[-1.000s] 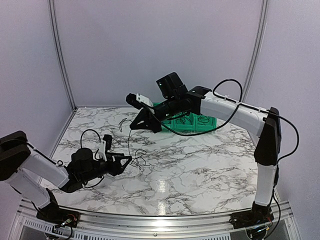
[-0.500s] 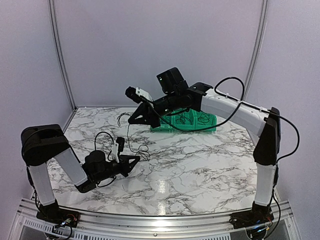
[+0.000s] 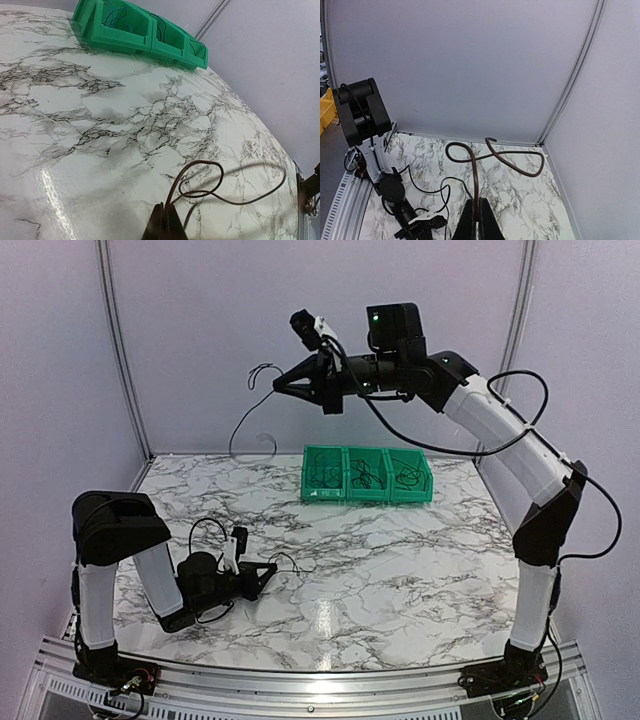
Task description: Untangle the cables
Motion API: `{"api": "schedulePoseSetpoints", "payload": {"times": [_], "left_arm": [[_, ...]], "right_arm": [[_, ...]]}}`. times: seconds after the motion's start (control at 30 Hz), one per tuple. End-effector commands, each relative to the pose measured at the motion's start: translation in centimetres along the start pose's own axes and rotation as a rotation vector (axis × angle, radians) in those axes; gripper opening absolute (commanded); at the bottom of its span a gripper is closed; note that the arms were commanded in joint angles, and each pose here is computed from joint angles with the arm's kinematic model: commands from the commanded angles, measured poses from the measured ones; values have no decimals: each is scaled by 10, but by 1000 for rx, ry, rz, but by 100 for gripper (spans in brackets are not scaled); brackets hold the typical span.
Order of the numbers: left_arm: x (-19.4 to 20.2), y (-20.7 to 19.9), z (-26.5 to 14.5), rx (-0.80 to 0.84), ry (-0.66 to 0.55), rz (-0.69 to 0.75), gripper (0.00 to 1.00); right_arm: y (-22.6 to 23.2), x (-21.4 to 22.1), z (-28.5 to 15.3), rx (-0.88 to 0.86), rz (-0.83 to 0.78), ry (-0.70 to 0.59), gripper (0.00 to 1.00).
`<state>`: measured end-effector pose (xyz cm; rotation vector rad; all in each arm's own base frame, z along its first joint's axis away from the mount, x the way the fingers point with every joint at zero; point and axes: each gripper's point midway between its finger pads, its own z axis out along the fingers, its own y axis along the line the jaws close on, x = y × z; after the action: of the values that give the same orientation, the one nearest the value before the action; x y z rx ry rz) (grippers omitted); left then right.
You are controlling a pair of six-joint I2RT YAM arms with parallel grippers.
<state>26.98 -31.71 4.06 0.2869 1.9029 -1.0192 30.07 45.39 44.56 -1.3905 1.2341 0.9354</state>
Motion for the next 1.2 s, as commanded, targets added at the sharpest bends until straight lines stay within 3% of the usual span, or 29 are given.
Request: {"api": "schedulePoseSetpoints", "payload": {"times": [0.0, 0.47, 1.17], "left_arm": [[-4, 6, -3, -27, -38, -34, 0], [-18, -7, -14, 3, -57, -20, 0], [-14, -15, -11, 37, -17, -42, 0]], "right_arm": [[-23, -17, -34, 96, -4, -22, 0], [-83, 83, -85, 302, 130, 117, 0], [-240, 301, -260, 820, 524, 318, 0]]}}
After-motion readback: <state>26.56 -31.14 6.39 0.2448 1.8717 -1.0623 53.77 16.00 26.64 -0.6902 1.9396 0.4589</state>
